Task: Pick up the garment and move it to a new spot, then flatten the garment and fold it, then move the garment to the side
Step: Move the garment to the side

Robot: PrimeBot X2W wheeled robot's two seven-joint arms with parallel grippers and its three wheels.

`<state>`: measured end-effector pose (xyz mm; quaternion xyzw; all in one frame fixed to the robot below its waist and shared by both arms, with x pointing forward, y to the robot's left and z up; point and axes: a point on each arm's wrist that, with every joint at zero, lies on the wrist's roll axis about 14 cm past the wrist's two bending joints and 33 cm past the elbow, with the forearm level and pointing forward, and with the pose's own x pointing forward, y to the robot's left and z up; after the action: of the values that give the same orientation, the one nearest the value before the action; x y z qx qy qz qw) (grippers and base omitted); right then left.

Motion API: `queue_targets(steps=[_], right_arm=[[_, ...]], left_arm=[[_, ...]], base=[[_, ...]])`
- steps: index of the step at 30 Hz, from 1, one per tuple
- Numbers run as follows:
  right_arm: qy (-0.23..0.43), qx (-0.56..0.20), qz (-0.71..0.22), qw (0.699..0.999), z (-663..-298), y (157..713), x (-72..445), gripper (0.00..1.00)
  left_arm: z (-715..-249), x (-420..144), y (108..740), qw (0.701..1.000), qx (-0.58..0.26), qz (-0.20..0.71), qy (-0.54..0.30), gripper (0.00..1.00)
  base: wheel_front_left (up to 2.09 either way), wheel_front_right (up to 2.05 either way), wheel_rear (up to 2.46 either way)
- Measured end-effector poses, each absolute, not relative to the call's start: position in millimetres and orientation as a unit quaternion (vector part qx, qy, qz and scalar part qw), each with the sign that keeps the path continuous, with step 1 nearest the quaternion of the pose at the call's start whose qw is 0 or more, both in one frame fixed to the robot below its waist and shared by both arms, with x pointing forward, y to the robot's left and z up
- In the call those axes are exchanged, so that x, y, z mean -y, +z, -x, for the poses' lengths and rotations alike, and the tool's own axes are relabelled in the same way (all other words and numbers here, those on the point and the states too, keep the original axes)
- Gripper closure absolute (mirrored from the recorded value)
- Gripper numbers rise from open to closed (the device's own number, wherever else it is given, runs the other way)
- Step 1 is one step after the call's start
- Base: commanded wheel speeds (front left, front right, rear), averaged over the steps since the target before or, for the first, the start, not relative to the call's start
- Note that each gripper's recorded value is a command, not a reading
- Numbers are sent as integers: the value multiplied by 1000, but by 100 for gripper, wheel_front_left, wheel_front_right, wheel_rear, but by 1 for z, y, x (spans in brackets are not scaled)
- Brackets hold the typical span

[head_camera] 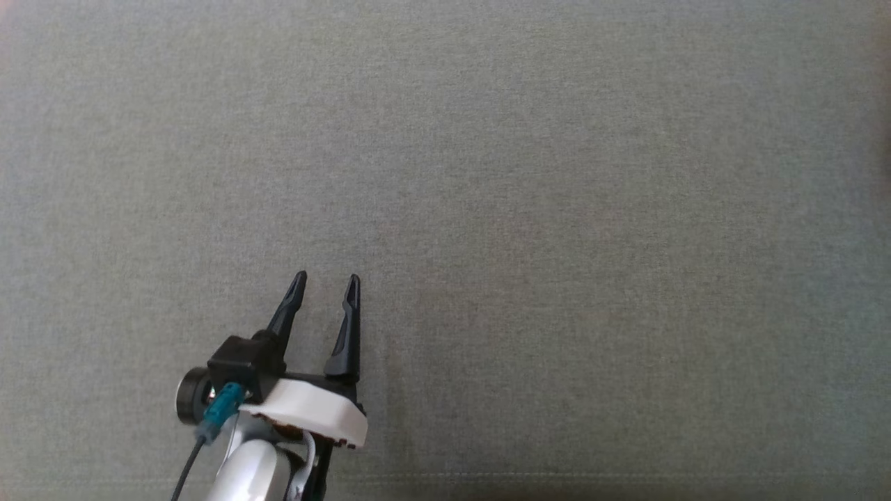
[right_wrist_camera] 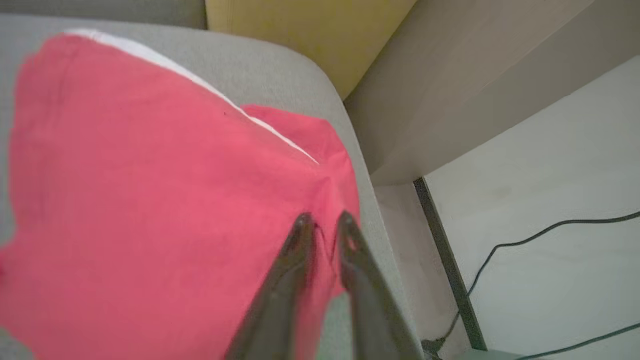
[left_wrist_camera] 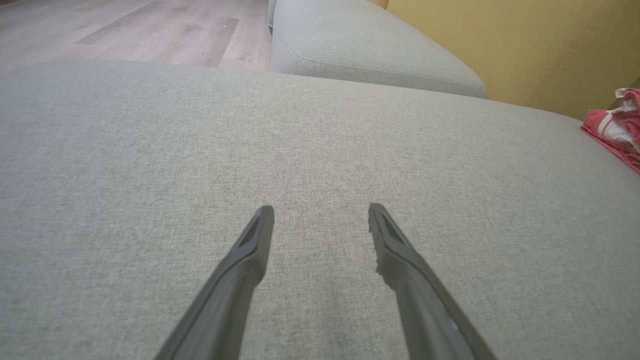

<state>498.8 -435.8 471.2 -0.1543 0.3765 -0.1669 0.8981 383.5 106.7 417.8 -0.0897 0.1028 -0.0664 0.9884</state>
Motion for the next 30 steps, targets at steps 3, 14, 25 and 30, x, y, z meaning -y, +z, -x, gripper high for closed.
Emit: queue_targets(steps=[3, 14, 25, 30], right_arm=[[-168, -397, 173, 885, -488, 461, 437, 0], [-142, -314, 201, 917, -483, 483, 420, 0], [-53, -95, 133, 985, -472, 547, 331, 0], [-1, -71, 96, 993, -431, 533, 275, 0]], left_arm=[[-384, -105, 421, 989, -99, 90, -70, 0], [-373, -100, 432, 988, -87, 96, -79, 0], [-349, -131, 456, 995, -49, 84, -34, 0], [-333, -152, 457, 996, -46, 80, -1, 0]], base=[[0, 0, 0], [0, 0, 0], [0, 0, 0], [0, 0, 0]])
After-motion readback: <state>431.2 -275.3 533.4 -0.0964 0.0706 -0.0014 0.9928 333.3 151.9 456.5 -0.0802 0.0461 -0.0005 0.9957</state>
